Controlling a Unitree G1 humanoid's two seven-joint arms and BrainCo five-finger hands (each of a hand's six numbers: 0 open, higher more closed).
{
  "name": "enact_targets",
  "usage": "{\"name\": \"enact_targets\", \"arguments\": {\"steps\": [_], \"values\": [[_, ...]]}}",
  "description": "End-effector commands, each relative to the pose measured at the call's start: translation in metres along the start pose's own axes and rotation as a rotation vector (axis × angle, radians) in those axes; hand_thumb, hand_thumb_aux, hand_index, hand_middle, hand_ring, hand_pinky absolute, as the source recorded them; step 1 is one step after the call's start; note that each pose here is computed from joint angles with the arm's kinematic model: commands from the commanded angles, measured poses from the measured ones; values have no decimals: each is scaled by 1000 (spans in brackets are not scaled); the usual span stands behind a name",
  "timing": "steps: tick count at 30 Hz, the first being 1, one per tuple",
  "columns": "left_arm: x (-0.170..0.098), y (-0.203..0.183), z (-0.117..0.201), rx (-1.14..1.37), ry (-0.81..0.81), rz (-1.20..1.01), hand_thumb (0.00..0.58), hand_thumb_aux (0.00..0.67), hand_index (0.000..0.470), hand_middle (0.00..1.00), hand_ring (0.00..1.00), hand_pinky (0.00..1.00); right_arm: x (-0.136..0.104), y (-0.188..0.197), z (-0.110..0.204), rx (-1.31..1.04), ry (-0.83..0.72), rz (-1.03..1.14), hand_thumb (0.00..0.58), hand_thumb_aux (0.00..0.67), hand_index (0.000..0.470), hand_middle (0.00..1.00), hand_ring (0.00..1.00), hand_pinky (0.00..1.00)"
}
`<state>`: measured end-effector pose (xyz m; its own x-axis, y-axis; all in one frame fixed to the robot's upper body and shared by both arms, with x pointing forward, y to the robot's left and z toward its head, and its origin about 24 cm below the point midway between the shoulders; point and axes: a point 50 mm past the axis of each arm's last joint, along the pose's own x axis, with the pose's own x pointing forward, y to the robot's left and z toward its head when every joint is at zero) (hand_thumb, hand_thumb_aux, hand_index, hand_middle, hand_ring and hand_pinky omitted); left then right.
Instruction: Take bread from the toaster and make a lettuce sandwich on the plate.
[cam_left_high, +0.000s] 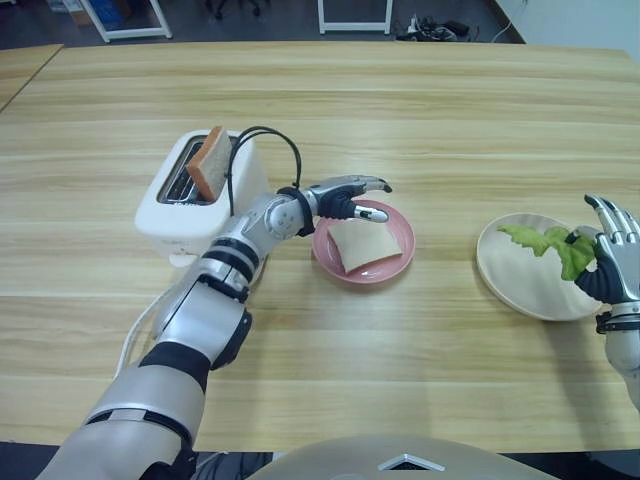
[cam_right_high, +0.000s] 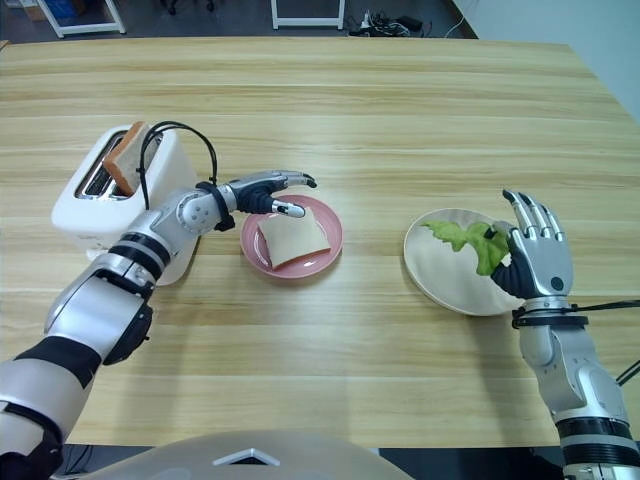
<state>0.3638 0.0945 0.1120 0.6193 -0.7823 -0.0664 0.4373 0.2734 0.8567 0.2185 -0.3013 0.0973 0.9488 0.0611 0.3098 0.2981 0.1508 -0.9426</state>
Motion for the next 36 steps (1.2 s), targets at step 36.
{"name": "enact_targets", "arguments": {"steps": [36], "values": [[-219,50,-26,523,619,384,0,0,0,0,0,0,50,164,166,26,-532,485,580,670,470,0,0,0]]}}
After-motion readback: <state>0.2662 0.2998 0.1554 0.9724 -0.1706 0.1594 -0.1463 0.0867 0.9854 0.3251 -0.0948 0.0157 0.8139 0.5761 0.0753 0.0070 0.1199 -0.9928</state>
